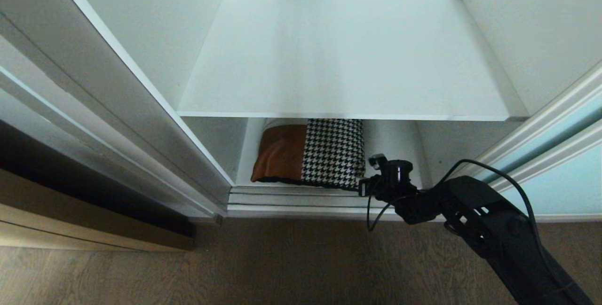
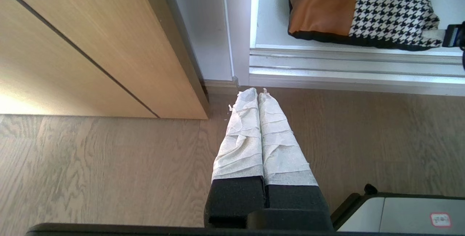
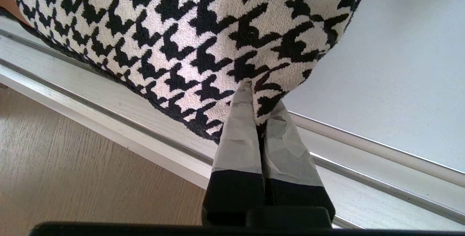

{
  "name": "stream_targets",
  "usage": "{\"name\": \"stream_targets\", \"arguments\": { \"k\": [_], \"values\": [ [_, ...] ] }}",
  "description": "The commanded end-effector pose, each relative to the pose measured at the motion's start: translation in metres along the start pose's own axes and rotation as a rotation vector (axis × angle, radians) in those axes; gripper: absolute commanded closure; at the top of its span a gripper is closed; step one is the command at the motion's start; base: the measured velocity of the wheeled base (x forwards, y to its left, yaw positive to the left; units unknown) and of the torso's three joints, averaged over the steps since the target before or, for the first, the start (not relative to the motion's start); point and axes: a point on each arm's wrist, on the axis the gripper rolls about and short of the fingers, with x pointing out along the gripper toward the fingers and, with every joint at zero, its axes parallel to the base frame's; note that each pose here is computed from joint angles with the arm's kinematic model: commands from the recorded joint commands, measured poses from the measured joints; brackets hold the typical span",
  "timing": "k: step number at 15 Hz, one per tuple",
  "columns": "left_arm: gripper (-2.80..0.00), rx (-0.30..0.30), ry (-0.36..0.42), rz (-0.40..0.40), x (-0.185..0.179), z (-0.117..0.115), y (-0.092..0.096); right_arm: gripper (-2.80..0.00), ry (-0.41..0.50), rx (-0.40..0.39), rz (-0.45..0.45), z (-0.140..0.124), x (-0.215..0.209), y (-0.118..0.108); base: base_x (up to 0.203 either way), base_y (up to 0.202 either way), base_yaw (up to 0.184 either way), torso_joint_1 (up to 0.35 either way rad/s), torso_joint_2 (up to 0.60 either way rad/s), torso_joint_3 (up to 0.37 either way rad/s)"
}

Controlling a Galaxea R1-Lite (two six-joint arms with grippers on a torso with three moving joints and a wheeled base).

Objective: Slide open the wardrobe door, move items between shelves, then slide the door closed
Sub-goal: Place the pillow on the higher shelf

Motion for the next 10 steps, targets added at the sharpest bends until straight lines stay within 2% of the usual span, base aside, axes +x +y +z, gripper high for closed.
{"name": "stream_targets", "arguments": {
  "k": [1, 4, 10],
  "values": [
    [0.00, 0.000, 0.003, 0.001, 0.000, 0.000, 0.000, 0.00, -0.003, 0.000, 0.001, 0.000, 0.000, 0.000, 0.000, 0.000, 0.000, 0.000, 0.00, 0.000],
    [0.00, 0.000, 0.003, 0.001, 0.000, 0.000, 0.000, 0.00, -0.009, 0.011, -0.018, 0.007, -0.005, -0.005, 0.000, 0.000, 0.000, 0.000, 0.00, 0.000],
    [0.00, 0.000, 0.003, 0.001, 0.000, 0.000, 0.000, 0.00, 0.062, 0.052, -0.057, 0.028, -0.051, -0.013, 0.000, 0.000, 0.000, 0.000, 0.00, 0.000]
  ]
}}
